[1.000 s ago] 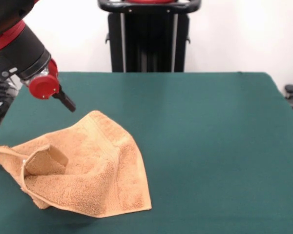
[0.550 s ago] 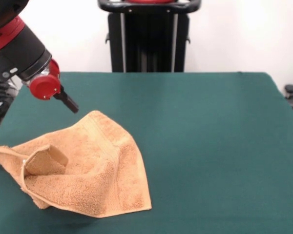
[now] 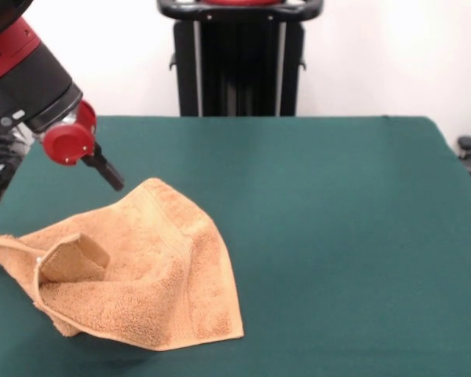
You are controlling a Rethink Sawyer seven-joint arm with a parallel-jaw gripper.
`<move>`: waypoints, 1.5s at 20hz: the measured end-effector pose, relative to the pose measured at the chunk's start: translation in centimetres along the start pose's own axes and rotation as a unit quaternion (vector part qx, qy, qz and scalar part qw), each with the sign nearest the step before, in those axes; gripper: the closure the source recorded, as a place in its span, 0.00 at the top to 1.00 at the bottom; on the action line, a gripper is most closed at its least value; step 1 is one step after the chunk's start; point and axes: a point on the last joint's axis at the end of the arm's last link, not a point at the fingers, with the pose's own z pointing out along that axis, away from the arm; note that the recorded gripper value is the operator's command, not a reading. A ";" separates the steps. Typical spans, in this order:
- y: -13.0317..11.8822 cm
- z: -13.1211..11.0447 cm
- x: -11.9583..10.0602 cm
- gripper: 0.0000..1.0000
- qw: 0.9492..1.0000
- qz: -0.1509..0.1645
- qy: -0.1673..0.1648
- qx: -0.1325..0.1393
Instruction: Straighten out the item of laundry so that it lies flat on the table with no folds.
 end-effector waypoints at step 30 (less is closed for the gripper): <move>4.0 3.4 6.2 0.00 0.995 0.063 -0.002 0.077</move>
